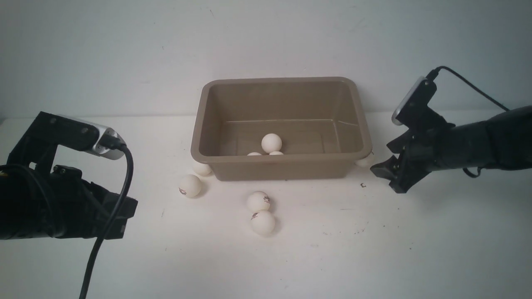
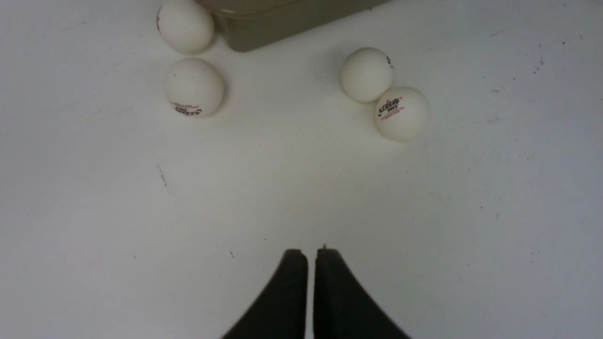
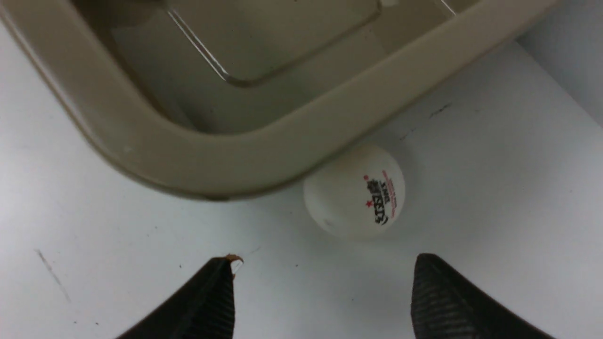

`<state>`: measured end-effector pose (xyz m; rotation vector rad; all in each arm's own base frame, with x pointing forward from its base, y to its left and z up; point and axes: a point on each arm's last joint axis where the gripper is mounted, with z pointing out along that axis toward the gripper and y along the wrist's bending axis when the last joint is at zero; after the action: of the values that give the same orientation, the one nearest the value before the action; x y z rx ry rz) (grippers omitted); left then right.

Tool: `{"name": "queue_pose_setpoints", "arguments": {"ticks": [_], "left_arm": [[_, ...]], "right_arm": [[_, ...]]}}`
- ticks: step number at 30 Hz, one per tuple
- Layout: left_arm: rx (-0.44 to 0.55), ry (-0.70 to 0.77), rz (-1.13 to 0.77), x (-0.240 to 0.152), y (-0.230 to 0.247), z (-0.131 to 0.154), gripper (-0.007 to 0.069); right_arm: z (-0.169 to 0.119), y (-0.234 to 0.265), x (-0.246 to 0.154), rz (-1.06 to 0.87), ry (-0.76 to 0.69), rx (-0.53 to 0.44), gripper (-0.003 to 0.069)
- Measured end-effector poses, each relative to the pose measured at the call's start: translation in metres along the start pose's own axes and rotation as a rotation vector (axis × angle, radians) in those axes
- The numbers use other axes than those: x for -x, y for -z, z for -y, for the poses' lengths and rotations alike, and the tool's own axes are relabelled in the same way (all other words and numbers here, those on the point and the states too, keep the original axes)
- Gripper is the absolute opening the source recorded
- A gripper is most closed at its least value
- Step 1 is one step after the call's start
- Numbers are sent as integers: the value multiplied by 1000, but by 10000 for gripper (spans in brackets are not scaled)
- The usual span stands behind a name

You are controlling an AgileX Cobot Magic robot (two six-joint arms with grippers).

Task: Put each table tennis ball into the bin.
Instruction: Use the right arm to clamp the table tennis ball closest to it

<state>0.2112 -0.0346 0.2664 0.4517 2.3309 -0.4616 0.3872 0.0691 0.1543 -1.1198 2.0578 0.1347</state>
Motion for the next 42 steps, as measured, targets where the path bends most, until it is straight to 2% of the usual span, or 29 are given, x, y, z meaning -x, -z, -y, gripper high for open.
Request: {"name": "queue_pose_setpoints", "arguments": {"ticks": [17, 33, 42], "left_arm": [[1, -2, 0, 0, 0, 0, 9], [2, -2, 2, 0, 0, 0, 9], [6, -2, 5, 0, 0, -1, 9]], "right_arm": [[18, -26, 6, 42, -2, -15, 462], [9, -51, -12, 29, -22, 61, 462], [14, -57, -9, 80, -52, 27, 462]]}}
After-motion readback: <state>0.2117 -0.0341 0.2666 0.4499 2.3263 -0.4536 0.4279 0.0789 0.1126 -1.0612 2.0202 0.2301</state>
